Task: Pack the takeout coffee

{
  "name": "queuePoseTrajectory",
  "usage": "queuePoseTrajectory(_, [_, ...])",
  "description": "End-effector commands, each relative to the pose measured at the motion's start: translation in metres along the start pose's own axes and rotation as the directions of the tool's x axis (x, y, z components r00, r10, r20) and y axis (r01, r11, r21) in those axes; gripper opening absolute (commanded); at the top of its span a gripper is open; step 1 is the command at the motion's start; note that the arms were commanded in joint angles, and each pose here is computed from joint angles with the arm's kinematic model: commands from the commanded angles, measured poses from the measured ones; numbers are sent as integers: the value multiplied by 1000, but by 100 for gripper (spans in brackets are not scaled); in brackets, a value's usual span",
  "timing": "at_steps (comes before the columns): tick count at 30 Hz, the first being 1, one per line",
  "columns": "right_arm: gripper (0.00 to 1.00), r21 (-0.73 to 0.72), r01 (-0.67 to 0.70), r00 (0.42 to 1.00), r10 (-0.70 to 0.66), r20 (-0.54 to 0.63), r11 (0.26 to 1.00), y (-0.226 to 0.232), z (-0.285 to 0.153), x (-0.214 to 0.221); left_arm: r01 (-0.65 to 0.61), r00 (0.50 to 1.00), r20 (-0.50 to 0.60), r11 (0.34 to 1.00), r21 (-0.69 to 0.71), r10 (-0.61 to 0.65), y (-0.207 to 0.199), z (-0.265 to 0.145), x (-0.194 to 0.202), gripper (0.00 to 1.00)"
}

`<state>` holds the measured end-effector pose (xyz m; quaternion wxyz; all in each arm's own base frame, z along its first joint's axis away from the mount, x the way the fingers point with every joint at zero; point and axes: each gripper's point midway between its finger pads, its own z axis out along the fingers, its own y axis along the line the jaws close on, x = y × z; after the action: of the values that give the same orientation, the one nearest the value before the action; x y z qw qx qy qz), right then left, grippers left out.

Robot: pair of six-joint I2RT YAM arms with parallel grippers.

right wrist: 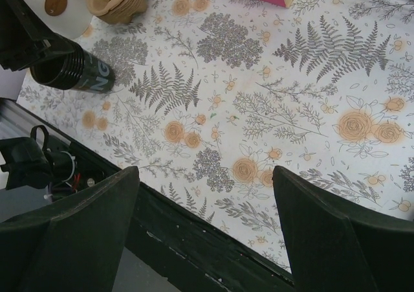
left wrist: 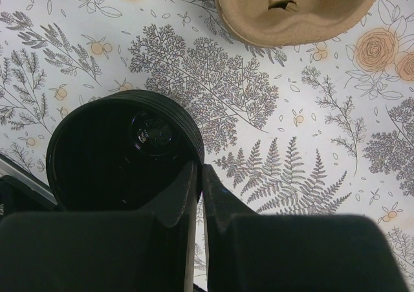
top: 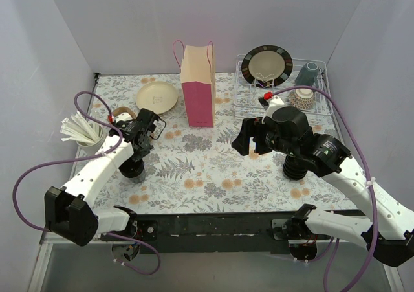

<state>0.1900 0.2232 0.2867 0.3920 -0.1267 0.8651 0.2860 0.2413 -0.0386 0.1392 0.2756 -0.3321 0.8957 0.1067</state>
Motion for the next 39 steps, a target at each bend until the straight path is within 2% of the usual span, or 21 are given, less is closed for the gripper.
queuePoseTrajectory(1, [92, -29, 25, 998, -23, 53, 999, 7, -2, -15, -7, 1000, 16, 1000, -26, 7, 7, -2, -4, 0])
queuePoseTrajectory(15, [92, -34, 50, 998, -48, 49, 998, 9, 0, -18, -12, 998, 69, 1000, -12, 13, 7, -27, -31, 0])
queuePoseTrajectory(30, [92, -42, 68, 997, -65, 51, 997, 12, -1, -22, -53, 997, 54, 999, 3, 53, 6, -40, -37, 0])
queuePoseTrajectory(39, [92, -48, 71, 996, -68, 55, 996, 14, -2, -24, -84, 996, -1, 996, -16, 84, 9, -22, -15, 0])
